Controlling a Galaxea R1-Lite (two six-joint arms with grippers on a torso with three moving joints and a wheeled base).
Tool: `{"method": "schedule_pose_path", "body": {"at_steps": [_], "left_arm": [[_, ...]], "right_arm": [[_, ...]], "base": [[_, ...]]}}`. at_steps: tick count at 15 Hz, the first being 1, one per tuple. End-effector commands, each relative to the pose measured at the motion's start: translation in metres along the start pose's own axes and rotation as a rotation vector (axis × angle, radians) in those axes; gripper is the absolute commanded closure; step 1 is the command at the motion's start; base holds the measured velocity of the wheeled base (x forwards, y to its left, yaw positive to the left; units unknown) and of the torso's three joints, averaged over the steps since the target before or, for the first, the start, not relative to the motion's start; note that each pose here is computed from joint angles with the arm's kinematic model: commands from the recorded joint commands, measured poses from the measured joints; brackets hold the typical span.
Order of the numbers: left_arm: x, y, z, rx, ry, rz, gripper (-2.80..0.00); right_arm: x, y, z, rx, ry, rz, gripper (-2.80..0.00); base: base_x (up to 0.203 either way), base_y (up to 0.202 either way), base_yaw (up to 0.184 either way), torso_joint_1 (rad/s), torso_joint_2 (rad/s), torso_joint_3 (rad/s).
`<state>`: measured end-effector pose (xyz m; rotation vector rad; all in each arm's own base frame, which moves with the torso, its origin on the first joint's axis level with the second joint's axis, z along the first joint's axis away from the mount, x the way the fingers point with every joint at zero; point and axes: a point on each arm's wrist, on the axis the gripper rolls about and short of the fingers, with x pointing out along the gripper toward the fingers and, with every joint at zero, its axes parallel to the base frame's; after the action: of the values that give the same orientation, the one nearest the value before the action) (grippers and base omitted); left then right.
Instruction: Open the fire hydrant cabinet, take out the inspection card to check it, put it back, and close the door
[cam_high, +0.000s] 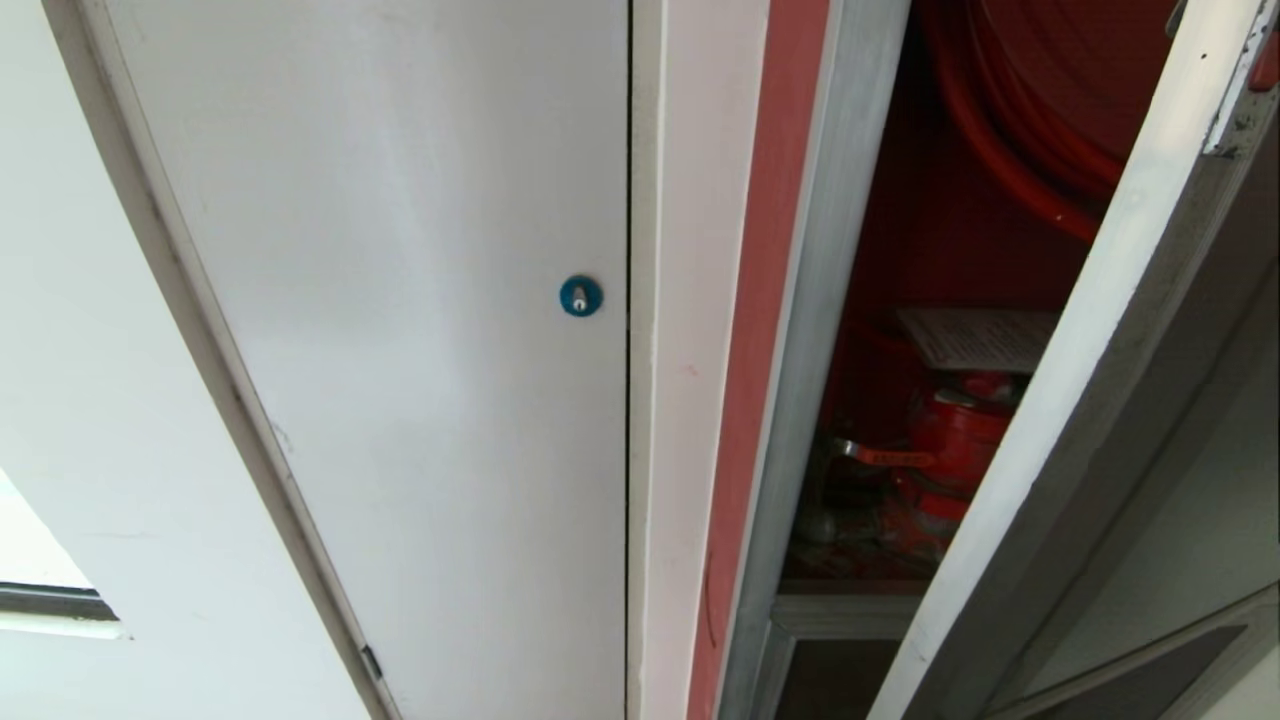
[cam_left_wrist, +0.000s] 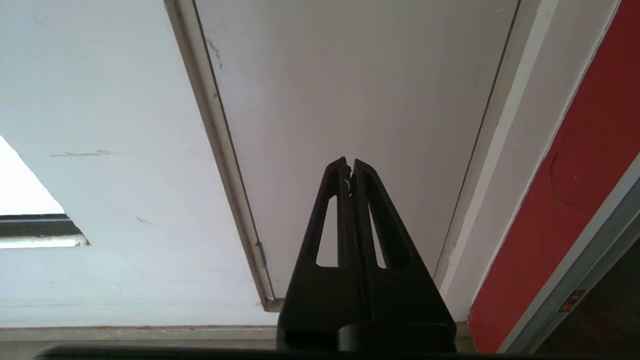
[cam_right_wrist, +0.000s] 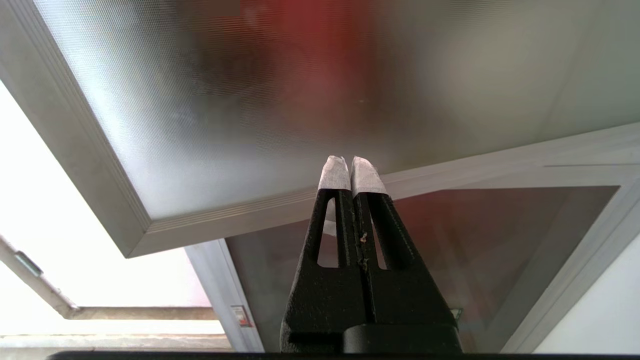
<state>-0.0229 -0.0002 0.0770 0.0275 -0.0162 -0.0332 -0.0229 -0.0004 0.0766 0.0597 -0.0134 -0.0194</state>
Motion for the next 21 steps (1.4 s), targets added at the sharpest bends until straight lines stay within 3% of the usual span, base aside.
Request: {"method": "schedule_pose_path", "body": {"at_steps": [1, 21], "left_arm": [[0.0009, -0.0001, -0.0034, 0.000, 0.013, -0.001, 0.00], [0.0009, -0.0001, -0.0034, 0.000, 0.013, -0.001, 0.00]], "right_arm": [[0.0003, 0.0000, -0.0009, 0.000, 0.005, 0.000, 0.00], [0.0003, -0.0001, -0.0007, 0.000, 0.003, -0.002, 0.00]], "base": [[0.000, 0.000, 0.000, 0.000, 0.00, 0.000], [0.000, 0.000, 0.000, 0.000, 0.00, 0.000]]}}
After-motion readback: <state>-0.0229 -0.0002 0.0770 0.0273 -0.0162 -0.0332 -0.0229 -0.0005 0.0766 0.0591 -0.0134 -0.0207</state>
